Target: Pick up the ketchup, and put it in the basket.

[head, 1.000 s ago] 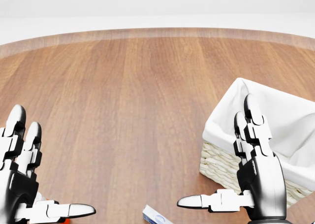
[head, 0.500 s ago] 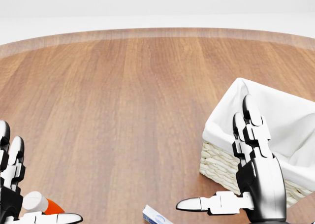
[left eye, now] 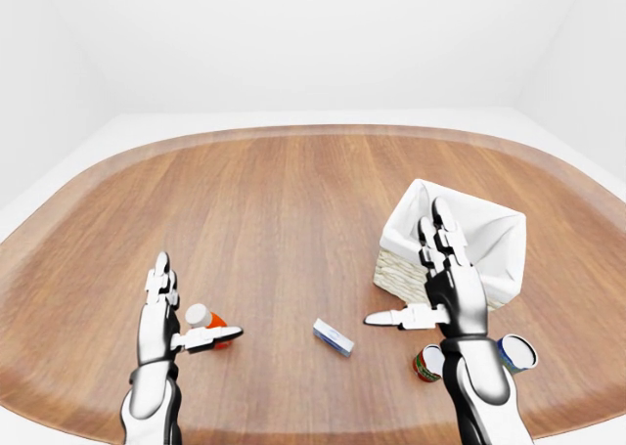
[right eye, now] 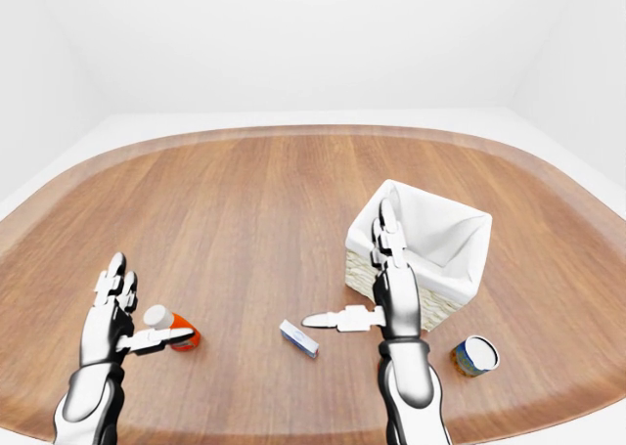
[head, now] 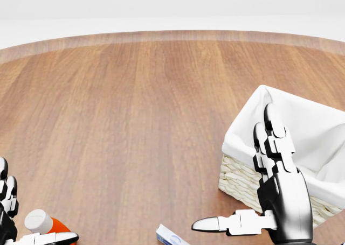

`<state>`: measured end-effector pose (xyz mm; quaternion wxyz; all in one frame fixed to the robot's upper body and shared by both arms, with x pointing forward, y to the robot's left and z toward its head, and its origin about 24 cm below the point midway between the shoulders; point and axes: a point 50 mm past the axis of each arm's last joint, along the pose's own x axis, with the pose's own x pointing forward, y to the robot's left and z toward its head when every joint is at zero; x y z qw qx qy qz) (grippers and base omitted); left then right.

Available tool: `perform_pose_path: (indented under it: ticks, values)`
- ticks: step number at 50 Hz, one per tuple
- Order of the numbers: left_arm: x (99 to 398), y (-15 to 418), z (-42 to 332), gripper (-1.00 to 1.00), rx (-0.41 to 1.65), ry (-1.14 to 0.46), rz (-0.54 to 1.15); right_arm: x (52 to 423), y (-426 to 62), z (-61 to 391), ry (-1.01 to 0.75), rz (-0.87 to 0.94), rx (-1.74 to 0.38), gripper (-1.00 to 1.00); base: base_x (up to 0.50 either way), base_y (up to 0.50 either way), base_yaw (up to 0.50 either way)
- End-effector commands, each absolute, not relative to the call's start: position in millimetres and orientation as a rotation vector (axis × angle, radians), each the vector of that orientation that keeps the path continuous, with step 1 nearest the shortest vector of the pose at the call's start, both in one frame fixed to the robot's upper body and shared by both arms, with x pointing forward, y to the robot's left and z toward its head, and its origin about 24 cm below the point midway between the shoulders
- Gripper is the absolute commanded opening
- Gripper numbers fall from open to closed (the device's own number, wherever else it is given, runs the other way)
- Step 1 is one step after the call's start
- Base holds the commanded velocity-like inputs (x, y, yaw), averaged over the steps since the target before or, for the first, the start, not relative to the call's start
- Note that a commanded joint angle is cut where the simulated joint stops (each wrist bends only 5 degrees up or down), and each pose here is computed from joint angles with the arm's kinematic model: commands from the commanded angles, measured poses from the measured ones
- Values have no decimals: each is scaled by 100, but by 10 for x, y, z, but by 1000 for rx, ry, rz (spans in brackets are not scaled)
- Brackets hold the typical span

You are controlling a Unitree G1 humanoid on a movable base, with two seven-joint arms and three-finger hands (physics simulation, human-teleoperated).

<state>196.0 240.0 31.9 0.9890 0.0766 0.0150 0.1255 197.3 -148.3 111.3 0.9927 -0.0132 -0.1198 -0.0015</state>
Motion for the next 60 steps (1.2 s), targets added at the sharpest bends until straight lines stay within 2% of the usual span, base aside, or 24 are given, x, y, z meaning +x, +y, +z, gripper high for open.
perform_pose_path:
  ticks: [1,34,41,42,43,45,60]
  values:
    - [2030,2529,139,100,181,114,305,1970,-1472,1109,-238,0,-28,100,0,0,0]
    - [2182,2439,-279,100,188,293,288,1981,-1470,1092,-231,1,-32,100,0,0,0]
    - [2191,2425,-265,100,180,285,281,1981,-1466,1098,-234,2,-33,100,0,0,0]
    - [2192,2424,-277,95,177,290,279,1979,-1468,1096,-233,1,-33,100,0,0,0]
    - [2183,2422,-284,-4,172,293,278,1977,-1469,1092,-231,2,-32,100,0,0,0]
    - [2174,2420,-294,-92,166,297,275,1979,-1469,1090,-230,1,-33,100,0,0,0]
    - [2155,2431,-334,-96,171,316,278,1996,-1459,1071,-223,4,-35,100,0,0,0]
